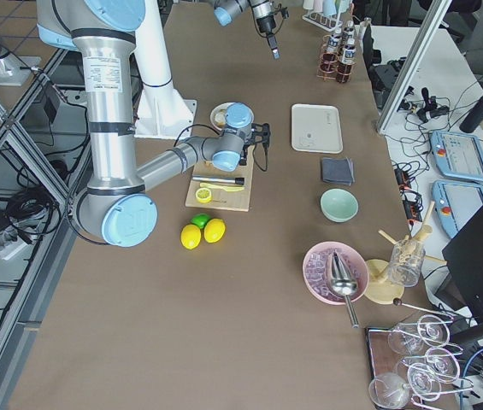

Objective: Make sandwich and place on tray
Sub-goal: 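Move the right gripper over the board's bread slice while the left arm advances, then grasp the bread slice on the cutting board with the right gripper and lift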

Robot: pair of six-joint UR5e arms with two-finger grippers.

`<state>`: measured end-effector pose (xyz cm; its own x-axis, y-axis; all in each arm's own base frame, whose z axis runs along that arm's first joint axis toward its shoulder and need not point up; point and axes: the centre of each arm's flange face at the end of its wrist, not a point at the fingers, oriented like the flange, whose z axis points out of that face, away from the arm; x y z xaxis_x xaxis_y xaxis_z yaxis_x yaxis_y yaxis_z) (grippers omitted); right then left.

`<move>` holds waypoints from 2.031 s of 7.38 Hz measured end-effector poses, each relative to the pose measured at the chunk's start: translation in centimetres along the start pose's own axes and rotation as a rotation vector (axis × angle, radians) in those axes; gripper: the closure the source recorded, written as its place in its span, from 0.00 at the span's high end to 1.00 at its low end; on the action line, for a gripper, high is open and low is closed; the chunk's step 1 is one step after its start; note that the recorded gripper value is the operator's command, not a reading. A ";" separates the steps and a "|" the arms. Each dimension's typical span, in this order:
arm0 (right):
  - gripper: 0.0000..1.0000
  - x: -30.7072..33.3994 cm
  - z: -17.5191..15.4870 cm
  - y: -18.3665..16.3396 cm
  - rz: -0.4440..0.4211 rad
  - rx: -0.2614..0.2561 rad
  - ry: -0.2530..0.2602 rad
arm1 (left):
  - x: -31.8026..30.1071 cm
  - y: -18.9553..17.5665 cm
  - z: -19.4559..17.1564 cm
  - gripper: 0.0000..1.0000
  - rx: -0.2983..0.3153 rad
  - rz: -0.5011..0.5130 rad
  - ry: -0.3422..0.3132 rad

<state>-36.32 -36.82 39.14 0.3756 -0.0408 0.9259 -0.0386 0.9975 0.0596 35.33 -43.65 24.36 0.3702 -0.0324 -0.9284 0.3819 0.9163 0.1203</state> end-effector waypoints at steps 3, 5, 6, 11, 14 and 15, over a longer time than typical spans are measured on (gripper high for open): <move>0.99 0.6 1.8 3.2 -0.015 -0.051 0.024 | -0.1 0.0 0.3 0.98 -0.001 0.000 -0.005; 0.95 0.9 2.1 5.0 -0.024 -0.078 0.033 | -0.1 0.0 0.2 0.98 -0.001 0.001 -0.004; 0.94 0.8 2.7 5.9 -0.033 -0.078 0.042 | -0.1 0.0 0.1 0.98 -0.001 0.001 -0.002; 0.77 0.7 3.9 7.3 -0.048 -0.081 0.057 | 0.0 0.0 0.0 0.97 0.000 0.003 0.000; 0.38 1.0 4.3 7.5 -0.047 -0.086 0.063 | 0.0 0.0 0.0 0.97 0.000 0.003 0.000; 0.15 1.1 4.3 7.5 -0.046 -0.087 0.066 | 0.0 0.0 0.0 0.97 0.000 0.004 0.000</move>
<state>-40.22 -29.61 42.22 0.4350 -0.0856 0.8964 0.0595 0.9960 0.0662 35.37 -43.65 24.34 0.3715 -0.0286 -0.9280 0.3804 0.9165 0.1241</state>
